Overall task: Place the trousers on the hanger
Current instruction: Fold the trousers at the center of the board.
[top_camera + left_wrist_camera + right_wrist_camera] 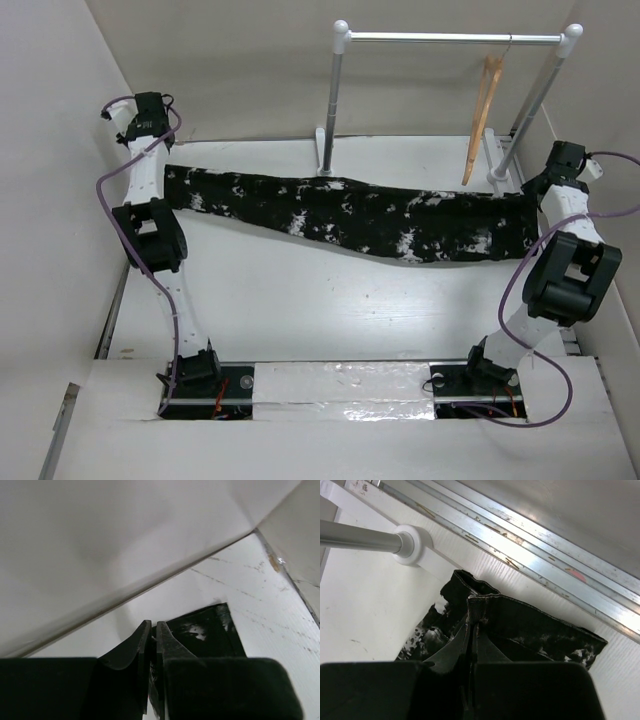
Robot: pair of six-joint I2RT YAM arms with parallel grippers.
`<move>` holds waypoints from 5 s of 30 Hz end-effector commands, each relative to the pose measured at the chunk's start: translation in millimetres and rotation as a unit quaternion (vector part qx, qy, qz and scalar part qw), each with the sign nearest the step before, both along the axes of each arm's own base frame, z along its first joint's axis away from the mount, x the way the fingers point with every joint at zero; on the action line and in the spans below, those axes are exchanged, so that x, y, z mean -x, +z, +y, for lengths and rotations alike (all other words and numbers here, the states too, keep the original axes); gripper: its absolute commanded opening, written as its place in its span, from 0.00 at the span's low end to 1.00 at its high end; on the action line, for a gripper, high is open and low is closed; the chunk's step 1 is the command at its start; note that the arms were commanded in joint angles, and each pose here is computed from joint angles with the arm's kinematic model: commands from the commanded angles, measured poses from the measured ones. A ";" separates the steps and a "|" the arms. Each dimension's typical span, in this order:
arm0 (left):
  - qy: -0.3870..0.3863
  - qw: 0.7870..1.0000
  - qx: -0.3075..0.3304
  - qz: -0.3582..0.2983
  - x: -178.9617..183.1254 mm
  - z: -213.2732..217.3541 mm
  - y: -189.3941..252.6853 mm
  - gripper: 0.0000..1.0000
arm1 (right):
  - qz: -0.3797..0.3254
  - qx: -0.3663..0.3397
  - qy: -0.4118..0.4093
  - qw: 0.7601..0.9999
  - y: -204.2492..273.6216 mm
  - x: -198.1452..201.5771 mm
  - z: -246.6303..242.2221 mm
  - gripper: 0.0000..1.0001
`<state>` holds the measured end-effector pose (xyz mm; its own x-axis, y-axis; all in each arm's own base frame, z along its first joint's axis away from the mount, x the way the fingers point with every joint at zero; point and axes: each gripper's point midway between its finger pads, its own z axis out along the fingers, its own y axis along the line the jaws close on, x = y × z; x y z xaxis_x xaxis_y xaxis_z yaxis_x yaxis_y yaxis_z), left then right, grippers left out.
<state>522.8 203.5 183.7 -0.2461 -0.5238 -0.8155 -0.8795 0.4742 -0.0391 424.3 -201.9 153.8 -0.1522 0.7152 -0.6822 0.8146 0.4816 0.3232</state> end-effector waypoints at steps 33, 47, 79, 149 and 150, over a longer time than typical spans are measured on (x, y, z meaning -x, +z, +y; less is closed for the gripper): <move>-0.115 0.979 0.171 0.003 32.0 -65.0 -114.1 0.67 | -0.175 -0.009 0.040 0.984 40.5 27.5 69.7 0.86; -0.123 0.968 0.219 0.005 30.9 -85.7 -147.0 0.66 | -0.150 -0.029 0.031 0.988 -51.8 132.1 73.8 0.60; -0.007 0.995 0.103 0.013 136.0 -36.8 -97.0 0.00 | -0.126 -0.082 0.029 0.988 -86.7 143.5 79.6 0.00; -0.540 0.821 0.173 -0.059 278.1 -472.3 -141.2 0.00 | -0.408 -0.013 0.489 0.771 247.8 169.2 367.8 0.00; -0.536 0.824 0.177 -0.053 280.5 -470.3 -147.8 0.00 | -0.428 -0.016 0.490 0.759 268.3 173.3 373.9 0.00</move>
<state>244.5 -270.8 46.3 -0.6709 -0.2296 -0.7051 0.0932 0.9172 -0.3874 250.9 172.6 332.4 -0.3406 0.4319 -0.8352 -0.3677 0.7564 0.5410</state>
